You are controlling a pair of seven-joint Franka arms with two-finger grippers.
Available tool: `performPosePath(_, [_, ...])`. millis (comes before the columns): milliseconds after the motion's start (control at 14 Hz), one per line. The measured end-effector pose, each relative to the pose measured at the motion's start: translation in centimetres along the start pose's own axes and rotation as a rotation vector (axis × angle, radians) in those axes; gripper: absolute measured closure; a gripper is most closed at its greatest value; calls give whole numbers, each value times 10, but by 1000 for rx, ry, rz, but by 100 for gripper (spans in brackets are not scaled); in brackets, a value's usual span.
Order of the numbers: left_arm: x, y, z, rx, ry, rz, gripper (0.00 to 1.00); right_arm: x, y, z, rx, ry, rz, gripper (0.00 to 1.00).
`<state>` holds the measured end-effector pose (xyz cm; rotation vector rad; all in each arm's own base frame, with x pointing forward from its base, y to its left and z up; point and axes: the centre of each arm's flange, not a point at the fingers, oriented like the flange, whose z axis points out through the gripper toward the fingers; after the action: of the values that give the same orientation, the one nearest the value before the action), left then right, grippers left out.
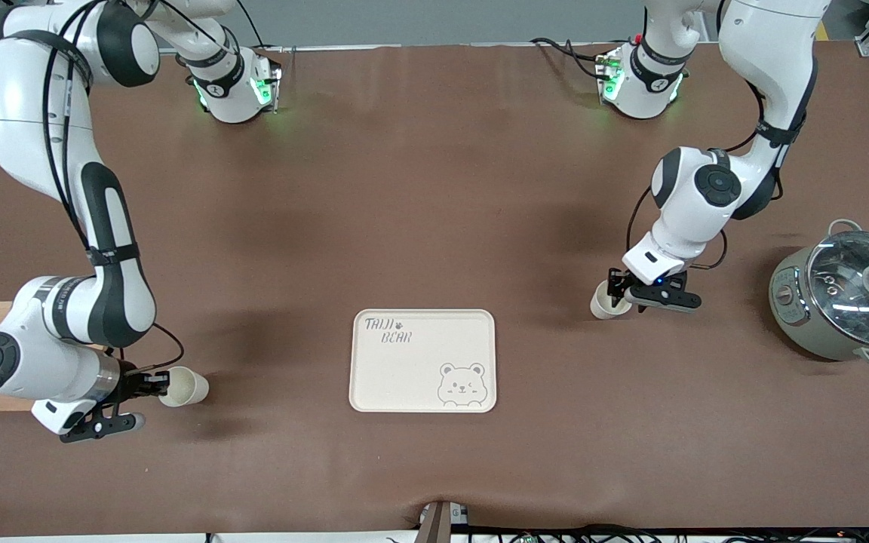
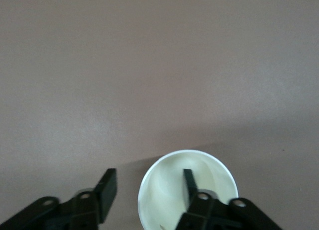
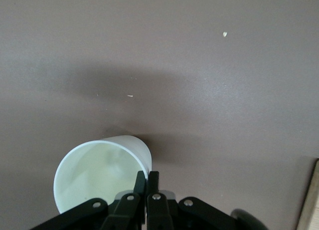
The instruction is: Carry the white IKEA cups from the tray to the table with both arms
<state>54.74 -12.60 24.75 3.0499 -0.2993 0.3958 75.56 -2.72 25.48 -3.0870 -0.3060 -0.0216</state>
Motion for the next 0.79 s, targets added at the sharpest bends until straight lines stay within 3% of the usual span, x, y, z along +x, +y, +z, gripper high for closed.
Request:
performPosePath(71, [6,0,-7,2,-29,0,22,0,0,1,1,-2,0,93])
performPosePath(214, [29,0,-37,7,-106,0,2,-1,-1,2,1,-3,-1,74])
performPosePath(429, [74,1,-103,12,-168,-1,0,0,-1,2,2,-1,-1,43])
performPosePath(714, [117,-4,-173,18,-166,-29,0,4,-5,-7,-1,19,-8,3])
performPosePath(786, [124,-5,-186,21,-159,-58,0,6,-7,-15,-3,31,-11,0])
